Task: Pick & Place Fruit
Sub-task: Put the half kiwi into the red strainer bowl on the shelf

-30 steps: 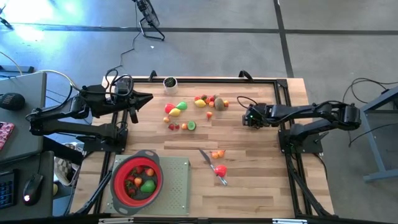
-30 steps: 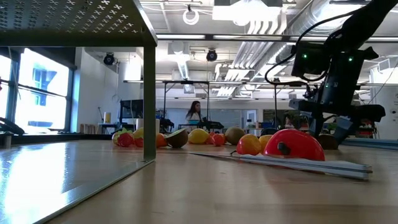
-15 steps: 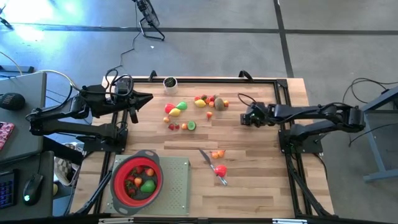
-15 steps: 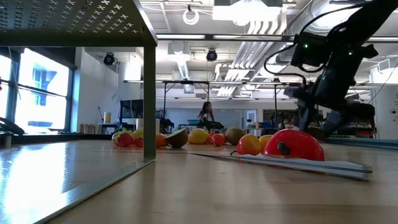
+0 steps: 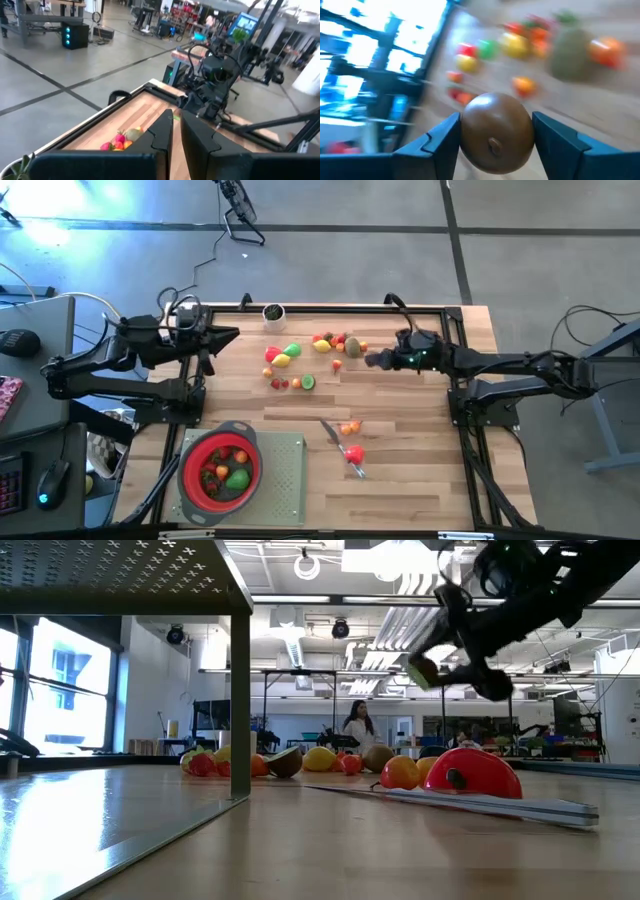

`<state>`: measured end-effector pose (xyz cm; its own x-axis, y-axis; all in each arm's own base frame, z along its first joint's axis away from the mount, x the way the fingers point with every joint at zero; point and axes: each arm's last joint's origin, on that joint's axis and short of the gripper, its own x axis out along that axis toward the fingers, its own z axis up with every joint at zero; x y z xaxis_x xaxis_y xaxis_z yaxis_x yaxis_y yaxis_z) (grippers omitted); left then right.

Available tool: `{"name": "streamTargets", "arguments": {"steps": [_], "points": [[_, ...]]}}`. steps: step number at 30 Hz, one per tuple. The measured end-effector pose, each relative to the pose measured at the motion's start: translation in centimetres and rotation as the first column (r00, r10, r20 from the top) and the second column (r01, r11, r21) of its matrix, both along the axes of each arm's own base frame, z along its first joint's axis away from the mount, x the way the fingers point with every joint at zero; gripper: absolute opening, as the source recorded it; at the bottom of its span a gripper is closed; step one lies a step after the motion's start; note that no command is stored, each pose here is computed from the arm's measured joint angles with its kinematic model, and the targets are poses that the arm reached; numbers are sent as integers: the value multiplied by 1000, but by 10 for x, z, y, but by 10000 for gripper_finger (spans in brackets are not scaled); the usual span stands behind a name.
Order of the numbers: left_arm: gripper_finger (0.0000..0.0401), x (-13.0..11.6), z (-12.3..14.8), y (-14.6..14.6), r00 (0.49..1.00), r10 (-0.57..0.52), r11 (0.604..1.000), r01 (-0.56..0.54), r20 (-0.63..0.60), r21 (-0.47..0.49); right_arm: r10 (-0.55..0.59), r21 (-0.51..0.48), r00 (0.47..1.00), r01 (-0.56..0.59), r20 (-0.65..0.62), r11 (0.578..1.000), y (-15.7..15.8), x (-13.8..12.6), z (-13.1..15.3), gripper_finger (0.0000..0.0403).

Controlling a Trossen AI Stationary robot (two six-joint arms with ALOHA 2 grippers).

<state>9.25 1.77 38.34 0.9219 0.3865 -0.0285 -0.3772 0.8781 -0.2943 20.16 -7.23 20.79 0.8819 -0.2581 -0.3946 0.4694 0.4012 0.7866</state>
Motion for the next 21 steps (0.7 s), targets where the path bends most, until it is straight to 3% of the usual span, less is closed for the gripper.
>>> {"name": "streamTargets", "arguments": {"steps": [5,11,21], "points": [[32,-13,3,-1,999,0,1000,0,53,-10,97,-133,971,-69,220,989,4,8,23,214],[32,-28,6,-3,994,0,1000,0,105,-4,180,-272,896,-69,407,960,14,12,47,215],[32,-36,7,-4,991,0,1000,0,131,1,330,-485,844,-97,422,869,32,31,103,212]]}}
